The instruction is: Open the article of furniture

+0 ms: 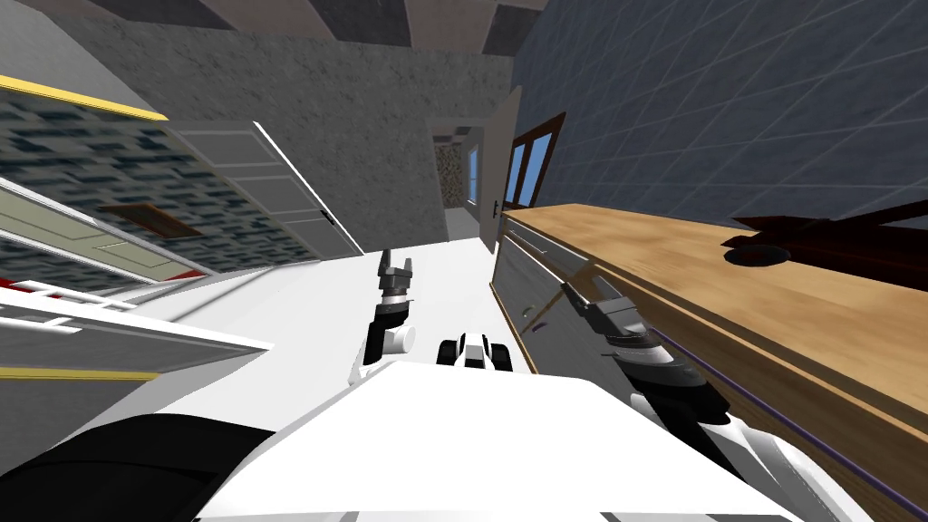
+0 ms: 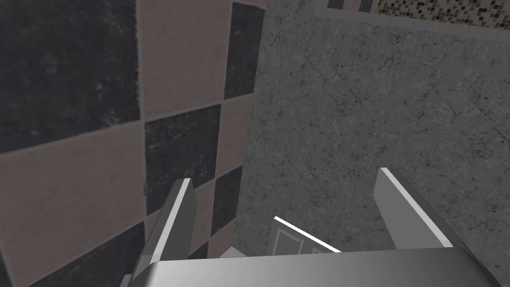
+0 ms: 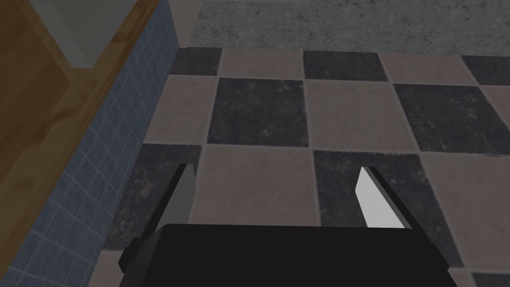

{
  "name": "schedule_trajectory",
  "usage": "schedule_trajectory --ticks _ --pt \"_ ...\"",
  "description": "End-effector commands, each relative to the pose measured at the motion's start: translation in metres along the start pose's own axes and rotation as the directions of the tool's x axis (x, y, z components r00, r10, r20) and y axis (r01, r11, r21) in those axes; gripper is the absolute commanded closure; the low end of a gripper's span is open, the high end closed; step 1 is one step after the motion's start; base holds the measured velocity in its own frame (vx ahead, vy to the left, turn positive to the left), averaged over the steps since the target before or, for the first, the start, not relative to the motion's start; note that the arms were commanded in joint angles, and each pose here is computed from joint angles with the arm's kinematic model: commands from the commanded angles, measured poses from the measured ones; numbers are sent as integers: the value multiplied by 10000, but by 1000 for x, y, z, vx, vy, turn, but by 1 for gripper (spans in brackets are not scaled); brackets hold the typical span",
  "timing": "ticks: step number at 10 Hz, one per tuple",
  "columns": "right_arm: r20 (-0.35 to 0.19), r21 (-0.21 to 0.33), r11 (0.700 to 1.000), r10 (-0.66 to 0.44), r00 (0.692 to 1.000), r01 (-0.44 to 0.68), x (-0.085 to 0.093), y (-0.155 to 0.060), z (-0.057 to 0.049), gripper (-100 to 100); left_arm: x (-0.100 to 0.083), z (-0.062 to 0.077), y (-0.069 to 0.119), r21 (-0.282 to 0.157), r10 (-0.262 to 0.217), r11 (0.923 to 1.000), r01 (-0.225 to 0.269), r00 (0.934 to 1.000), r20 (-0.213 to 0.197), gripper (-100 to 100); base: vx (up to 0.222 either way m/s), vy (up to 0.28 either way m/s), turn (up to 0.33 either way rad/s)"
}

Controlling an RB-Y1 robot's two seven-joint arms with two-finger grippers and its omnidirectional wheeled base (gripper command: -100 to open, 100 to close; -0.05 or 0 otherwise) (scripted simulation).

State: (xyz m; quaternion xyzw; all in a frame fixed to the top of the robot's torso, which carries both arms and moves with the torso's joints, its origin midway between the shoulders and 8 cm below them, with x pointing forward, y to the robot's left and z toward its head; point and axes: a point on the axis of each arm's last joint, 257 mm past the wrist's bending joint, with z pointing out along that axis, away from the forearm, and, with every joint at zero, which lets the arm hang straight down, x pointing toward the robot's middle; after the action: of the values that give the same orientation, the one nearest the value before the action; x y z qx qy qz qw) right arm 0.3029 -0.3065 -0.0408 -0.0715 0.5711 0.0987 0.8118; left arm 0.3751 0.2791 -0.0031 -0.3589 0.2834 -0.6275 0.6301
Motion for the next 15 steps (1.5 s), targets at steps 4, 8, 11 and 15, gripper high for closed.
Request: schedule_trajectory --ticks 4,8,11,15 --pt "-1561 77 9671 -2498 9556 2541 22 -21 -24 -100 0 0 0 0 0 10000 0 10000 0 0 66 39 83" --pt "-2773 -172 9034 -4160 8661 4284 36 -41 -49 -100 0 0 0 0 1 10000 -1 10000 0 0 61 31 93" --pt "-3806 -582 8253 -5385 7518 5617 43 -61 -75 -100 0 0 0 0 1 10000 -1 10000 0 0 67 33 104" --pt "-4771 -1326 7256 -6438 5982 6752 50 -82 -104 -100 0 0 0 0 2 10000 -2 10000 0 0 64 18 97"
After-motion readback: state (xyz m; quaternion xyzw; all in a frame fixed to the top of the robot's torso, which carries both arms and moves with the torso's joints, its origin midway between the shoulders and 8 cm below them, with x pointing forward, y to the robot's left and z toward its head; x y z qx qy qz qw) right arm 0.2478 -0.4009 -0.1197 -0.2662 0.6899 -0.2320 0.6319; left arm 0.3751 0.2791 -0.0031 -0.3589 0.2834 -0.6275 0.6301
